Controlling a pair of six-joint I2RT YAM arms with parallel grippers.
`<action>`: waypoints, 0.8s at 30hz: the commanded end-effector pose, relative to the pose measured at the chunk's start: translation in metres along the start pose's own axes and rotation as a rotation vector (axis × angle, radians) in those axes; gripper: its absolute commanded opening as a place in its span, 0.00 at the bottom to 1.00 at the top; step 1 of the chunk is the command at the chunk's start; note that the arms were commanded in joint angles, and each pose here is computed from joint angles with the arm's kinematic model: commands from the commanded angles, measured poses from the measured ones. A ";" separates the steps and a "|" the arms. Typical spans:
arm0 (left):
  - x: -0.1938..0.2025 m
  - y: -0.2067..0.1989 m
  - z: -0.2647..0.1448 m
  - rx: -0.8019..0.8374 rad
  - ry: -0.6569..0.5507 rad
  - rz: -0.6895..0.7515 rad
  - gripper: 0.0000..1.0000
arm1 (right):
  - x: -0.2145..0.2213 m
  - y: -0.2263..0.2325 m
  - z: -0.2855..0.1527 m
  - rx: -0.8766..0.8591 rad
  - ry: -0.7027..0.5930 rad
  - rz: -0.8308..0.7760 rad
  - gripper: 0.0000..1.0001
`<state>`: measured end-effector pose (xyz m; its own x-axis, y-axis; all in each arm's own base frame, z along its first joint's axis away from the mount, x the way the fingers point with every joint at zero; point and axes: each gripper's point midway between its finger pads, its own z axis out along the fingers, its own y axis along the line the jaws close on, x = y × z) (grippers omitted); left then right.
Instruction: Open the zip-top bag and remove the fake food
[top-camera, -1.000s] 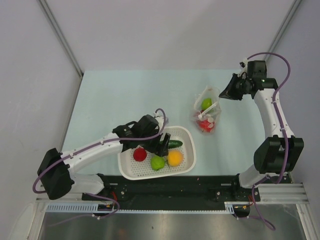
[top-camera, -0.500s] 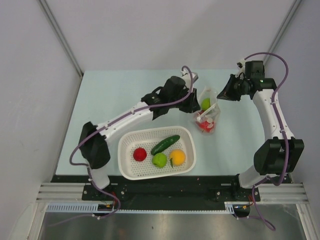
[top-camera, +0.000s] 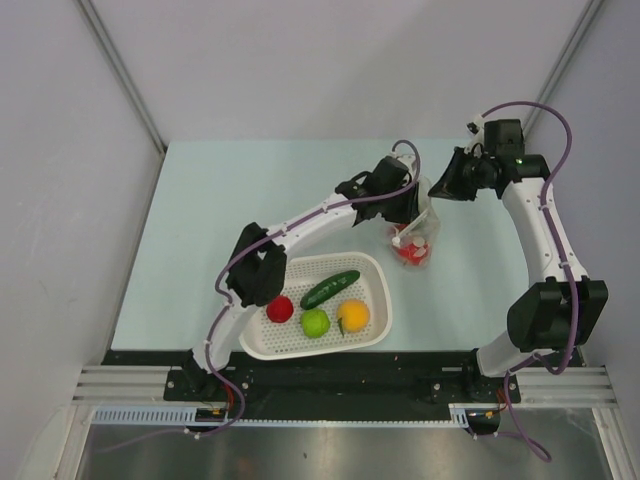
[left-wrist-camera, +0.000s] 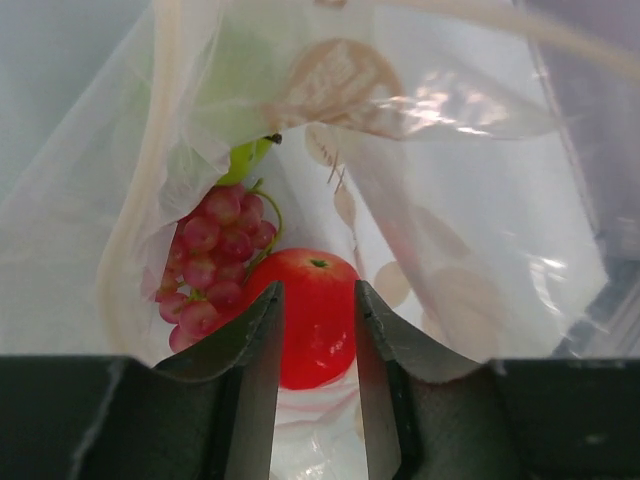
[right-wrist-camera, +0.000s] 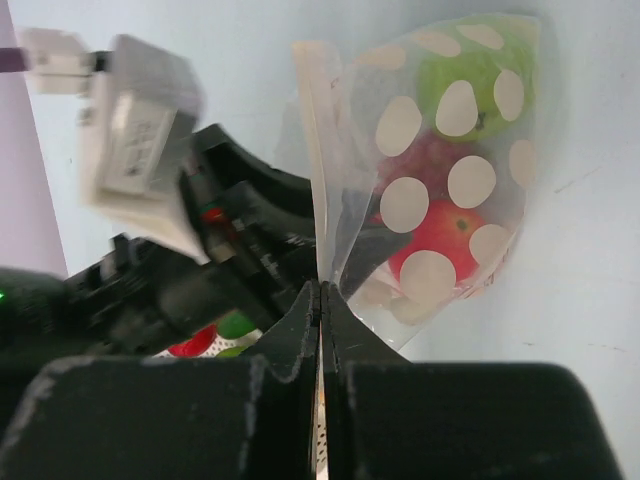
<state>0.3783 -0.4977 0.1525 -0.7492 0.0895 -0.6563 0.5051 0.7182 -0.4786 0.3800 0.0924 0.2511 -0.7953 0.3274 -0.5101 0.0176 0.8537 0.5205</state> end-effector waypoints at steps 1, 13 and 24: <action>-0.002 -0.016 -0.001 0.041 0.013 -0.009 0.38 | -0.008 0.017 -0.018 -0.033 -0.045 -0.034 0.00; 0.067 -0.001 -0.003 -0.011 0.242 0.050 0.61 | -0.013 0.022 -0.021 -0.052 -0.065 -0.035 0.00; 0.085 -0.005 0.008 0.026 0.279 0.071 0.76 | -0.008 0.023 -0.020 -0.062 -0.059 -0.026 0.00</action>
<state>0.3306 -0.4884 0.1023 -0.8040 0.2853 -0.5218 0.5370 0.7254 -0.4307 0.3771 0.0967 0.2536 -0.7990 0.3259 -0.5054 0.0106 0.8479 0.5301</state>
